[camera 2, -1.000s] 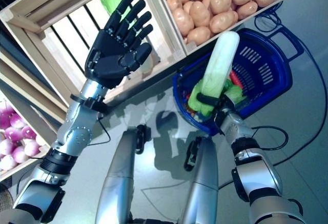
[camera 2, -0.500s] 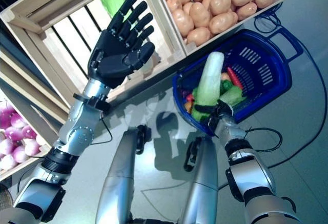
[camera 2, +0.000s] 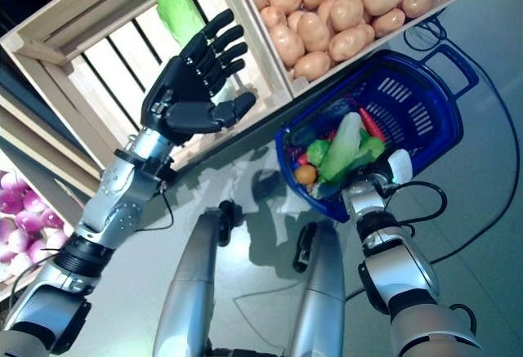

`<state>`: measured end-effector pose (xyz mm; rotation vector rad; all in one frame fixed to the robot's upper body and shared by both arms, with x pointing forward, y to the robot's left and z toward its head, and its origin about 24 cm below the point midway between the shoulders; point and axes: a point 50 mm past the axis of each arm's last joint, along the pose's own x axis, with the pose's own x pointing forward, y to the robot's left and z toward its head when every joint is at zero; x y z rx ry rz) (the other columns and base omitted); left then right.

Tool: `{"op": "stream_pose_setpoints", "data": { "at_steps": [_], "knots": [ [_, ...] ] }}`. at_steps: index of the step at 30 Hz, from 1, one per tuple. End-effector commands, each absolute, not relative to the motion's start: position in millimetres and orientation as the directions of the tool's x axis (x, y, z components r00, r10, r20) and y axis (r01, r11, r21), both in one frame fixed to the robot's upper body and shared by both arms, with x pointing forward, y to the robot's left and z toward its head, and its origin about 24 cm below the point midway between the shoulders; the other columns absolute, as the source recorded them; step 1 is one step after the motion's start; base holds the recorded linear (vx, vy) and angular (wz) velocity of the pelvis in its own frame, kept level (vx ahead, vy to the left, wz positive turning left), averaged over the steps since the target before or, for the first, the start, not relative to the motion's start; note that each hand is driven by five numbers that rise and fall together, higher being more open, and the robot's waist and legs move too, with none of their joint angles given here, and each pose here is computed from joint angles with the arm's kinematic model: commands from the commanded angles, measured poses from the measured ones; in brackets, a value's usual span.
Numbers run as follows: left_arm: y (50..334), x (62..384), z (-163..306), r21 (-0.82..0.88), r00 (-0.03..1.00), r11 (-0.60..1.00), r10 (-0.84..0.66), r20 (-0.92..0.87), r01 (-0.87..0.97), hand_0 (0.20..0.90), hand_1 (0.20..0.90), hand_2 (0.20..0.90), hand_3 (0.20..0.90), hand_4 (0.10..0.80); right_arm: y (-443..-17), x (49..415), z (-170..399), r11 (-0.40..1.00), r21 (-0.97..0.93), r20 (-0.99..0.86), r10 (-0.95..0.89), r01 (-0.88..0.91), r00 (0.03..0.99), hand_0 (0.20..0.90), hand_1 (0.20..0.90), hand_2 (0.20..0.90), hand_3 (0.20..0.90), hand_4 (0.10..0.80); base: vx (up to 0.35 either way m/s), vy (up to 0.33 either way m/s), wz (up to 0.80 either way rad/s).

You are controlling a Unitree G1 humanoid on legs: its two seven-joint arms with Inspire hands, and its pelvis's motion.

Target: Put vegetables into the basket

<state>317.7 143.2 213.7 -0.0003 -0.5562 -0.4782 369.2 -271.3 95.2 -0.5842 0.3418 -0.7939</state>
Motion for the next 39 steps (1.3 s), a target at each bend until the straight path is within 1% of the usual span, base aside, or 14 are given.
{"op": "stream_pose_setpoints", "data": {
  "at_steps": [1,3,8,11,13,17,18,20,22,26,33,35,37,39],
  "knots": [
    [151,298,277,0.377,0.571,0.919,-0.372,0.732,0.115,0.9,0.9,0.9,0.9,0.8,-289,376,156,0.445,-0.534,0.19,-0.766,0.719,0.614,0.9,0.9,0.9,0.9,0.8,0.001,-0.017,0.07],
    [170,301,281,0.54,0.61,0.831,-0.362,0.705,-0.131,0.9,0.9,0.9,0.9,0.8,-290,372,151,0.522,-0.47,0.173,-0.736,0.712,0.654,0.9,0.9,0.9,0.9,0.8,0.001,-0.011,0.02],
    [200,300,286,0.623,0.677,0.732,-0.311,0.667,-0.278,0.9,0.9,0.9,0.9,0.8,-298,357,130,0.623,-0.364,0.136,-0.7,0.692,0.701,0.9,0.9,0.9,0.9,0.8,0.0,0.0,0.0],
    [218,298,293,0.69,0.69,0.571,-0.272,0.67,-0.445,0.9,0.9,0.9,0.9,0.8,-294,346,122,0.674,-0.314,0.164,-0.655,0.669,0.737,0.9,0.9,0.9,0.9,0.8,0.0,0.0,0.0],
    [228,298,302,0.74,0.696,0.383,-0.276,0.663,-0.553,0.9,0.9,0.9,0.9,0.8,-289,340,116,0.729,-0.286,0.151,-0.607,0.622,0.78,0.9,0.9,0.9,0.9,0.8,0.02,0.019,-0.02],
    [233,297,320,0.711,0.662,0.052,-0.325,0.676,-0.701,0.9,0.9,0.9,0.9,0.8,-283,326,106,0.769,-0.247,0.156,-0.569,0.589,0.808,0.9,0.9,0.9,0.9,0.8,0.031,0.034,-0.04],
    [233,298,323,0.699,0.655,0.018,-0.334,0.678,-0.714,0.9,0.9,0.9,0.9,0.8,-280,324,103,0.778,-0.241,0.154,-0.559,0.579,0.815,0.9,0.9,0.9,0.9,0.8,0.025,0.02,-0.04],
    [230,299,327,0.673,0.632,-0.013,-0.358,0.687,-0.739,0.9,0.9,0.9,0.9,0.8,-277,322,101,0.787,-0.233,0.148,-0.552,0.571,0.821,0.9,0.9,0.9,0.9,0.8,0.0,0.0,0.0],
    [221,303,322,0.642,0.572,0.04,-0.416,0.707,-0.765,0.9,0.9,0.9,0.9,0.8,-272,320,94,0.805,-0.227,0.13,-0.533,0.549,0.836,0.9,0.9,0.9,0.9,0.8,0.036,0.032,-0.05],
    [204,313,305,0.591,0.522,-0.077,-0.57,0.634,-0.803,0.9,0.9,0.9,0.9,0.8,-260,326,99,0.836,-0.239,0.148,-0.471,0.493,0.87,0.9,0.9,0.9,0.9,0.8,0.019,0.043,-0.05],
    [203,330,268,0.606,0.489,-0.043,-0.638,0.595,-0.794,0.9,0.9,0.9,0.9,0.8,-236,333,109,0.874,-0.269,0.191,-0.362,0.404,0.912,0.9,0.9,0.9,0.9,0.8,0.005,0.052,-0.1],
    [200,335,253,0.671,0.527,-0.046,-0.659,0.537,-0.74,0.9,0.9,0.9,0.9,0.8,-231,333,110,0.884,-0.269,0.193,-0.34,0.383,0.92,0.9,0.9,0.9,0.9,0.8,-0.005,0.073,-0.02],
    [194,338,241,0.713,0.569,-0.119,-0.697,0.436,-0.691,0.9,0.9,0.9,0.9,0.8,-228,335,114,0.893,-0.27,0.205,-0.313,0.361,0.927,0.9,0.9,0.9,0.9,0.8,-0.014,0.072,-0.06],
    [198,342,234,0.743,0.612,-0.136,-0.672,0.417,-0.656,0.9,0.9,0.9,0.9,0.8,-226,335,118,0.894,-0.272,0.213,-0.305,0.356,0.928,0.9,0.9,0.9,0.9,0.8,-0.012,0.055,-0.06]
  ]
}}
